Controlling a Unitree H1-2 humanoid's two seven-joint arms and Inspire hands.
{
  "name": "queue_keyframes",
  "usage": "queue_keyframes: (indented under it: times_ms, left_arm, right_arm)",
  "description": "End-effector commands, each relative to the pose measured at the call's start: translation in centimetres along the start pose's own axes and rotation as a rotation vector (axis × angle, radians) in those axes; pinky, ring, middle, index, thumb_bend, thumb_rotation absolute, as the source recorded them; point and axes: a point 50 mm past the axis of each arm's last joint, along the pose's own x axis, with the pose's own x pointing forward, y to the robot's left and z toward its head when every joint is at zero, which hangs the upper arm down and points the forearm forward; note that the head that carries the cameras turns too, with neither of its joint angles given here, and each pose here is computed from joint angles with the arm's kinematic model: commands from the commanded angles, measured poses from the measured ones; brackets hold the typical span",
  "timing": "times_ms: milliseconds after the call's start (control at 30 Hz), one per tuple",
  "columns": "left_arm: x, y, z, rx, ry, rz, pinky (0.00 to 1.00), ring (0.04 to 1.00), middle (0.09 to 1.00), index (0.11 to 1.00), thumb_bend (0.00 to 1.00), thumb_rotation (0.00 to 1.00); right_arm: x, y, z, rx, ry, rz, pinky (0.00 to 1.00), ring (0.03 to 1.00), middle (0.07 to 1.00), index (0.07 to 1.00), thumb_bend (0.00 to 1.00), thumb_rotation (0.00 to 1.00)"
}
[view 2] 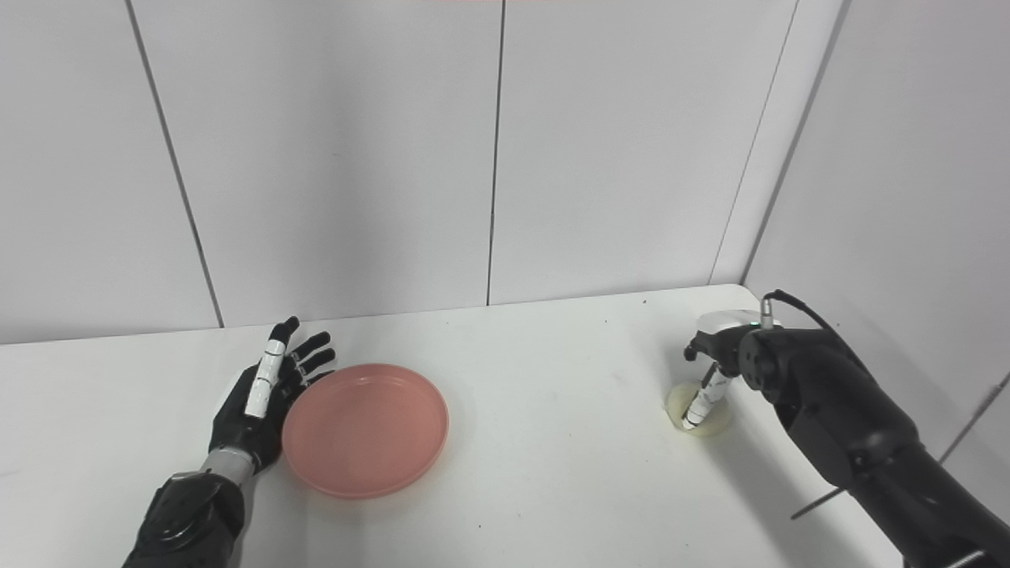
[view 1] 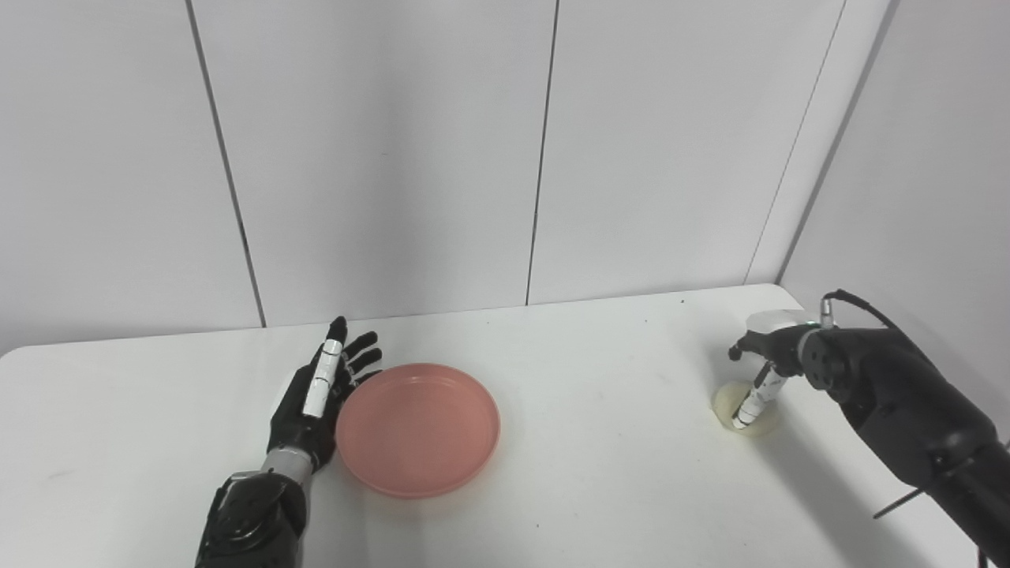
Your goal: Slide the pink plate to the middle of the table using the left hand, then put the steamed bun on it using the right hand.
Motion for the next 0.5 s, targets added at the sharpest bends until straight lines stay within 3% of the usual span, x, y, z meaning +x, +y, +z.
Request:
queue_keyframes:
  times_ms: [0,333,467]
  left_arm:
    - [-0.2,0.1,-0.8,0.002,0.05,-0.006,0.75,0.851,0.863,1.0,0.73,0.83]
    - [-0.2,0.2,-0.9,0.006,0.056,-0.004,0.75,0.849,0.86,1.0,0.73,0.83]
    - [-0.3,0.1,-0.8,0.01,0.054,-0.005,0.74,0.846,0.859,1.0,0.72,0.83]
  right_arm:
    - [-0.8,-2.4,-1.3,-0.031,0.019,-0.092,0.66,0.837,0.923,0.853,1.0,0.44]
    - [-0.1,-0.9,-1.3,-0.005,0.037,-0.056,0.67,0.847,0.933,0.857,1.0,0.43]
    - [-0.1,-0.6,-1.3,0.042,0.007,-0.031,0.66,0.844,0.945,0.863,1.0,0.42]
